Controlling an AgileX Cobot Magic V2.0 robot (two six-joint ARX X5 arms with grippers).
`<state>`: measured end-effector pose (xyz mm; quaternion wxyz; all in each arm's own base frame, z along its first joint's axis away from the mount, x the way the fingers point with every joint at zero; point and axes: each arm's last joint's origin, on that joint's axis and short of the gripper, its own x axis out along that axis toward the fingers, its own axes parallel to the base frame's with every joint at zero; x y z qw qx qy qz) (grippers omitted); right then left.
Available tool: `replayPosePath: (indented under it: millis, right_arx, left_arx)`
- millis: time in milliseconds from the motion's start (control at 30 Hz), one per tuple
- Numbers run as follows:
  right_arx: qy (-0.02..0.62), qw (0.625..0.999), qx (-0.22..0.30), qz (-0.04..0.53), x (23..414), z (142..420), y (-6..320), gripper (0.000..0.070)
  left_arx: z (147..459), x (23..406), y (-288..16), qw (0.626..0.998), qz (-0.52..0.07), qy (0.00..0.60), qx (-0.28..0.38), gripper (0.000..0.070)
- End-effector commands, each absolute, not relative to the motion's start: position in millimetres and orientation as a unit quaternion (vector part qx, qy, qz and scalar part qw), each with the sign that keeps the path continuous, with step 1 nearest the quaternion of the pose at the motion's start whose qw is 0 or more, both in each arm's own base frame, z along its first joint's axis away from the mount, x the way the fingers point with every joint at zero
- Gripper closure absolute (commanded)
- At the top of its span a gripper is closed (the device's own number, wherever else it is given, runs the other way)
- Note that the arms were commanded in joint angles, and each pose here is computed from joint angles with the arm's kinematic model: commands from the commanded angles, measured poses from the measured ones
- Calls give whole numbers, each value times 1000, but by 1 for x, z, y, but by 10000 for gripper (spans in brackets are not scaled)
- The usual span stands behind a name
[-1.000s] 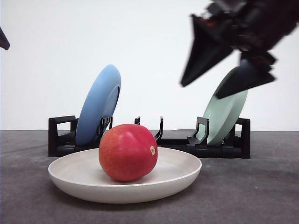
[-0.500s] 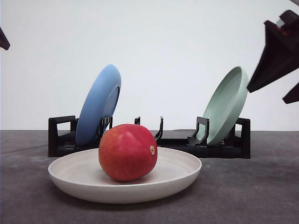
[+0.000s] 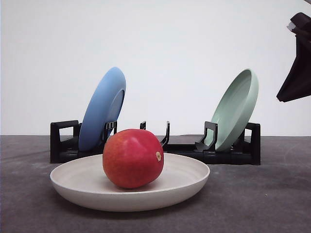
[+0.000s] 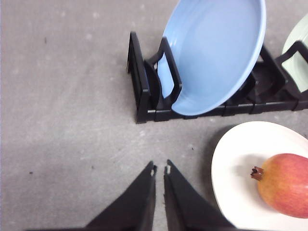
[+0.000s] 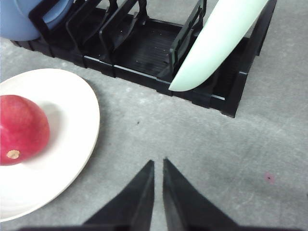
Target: Place pomegranate in white plate
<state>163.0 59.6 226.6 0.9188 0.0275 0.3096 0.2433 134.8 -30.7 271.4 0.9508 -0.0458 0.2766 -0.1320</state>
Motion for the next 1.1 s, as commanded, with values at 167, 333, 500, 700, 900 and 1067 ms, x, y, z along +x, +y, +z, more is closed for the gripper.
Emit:
replayPosePath:
  millis: [167, 333, 500, 700, 900, 1067]
  right_arx:
    - [304, 921, 29, 243, 164, 229, 61, 684]
    - [304, 921, 29, 243, 164, 229, 61, 684]
    - [304, 921, 29, 244, 164, 229, 61, 684]
    - [303, 921, 29, 244, 164, 229, 61, 684]
    - [300, 922, 30, 244, 165, 229, 61, 684]
    - [299, 922, 30, 244, 165, 229, 61, 684]
  left_arx:
    - [273, 135, -31, 952, -135, 271, -47, 696]
    - [273, 135, -31, 952, -135, 271, -47, 696]
    - [273, 131, -27, 957, -127, 257, -42, 696]
    - [247, 120, -14, 979, -92, 176, -41, 696]
    - [202, 107, -5, 992, -59, 100, -44, 696]
    - [169, 99, -2, 995, -41, 82, -44, 696]
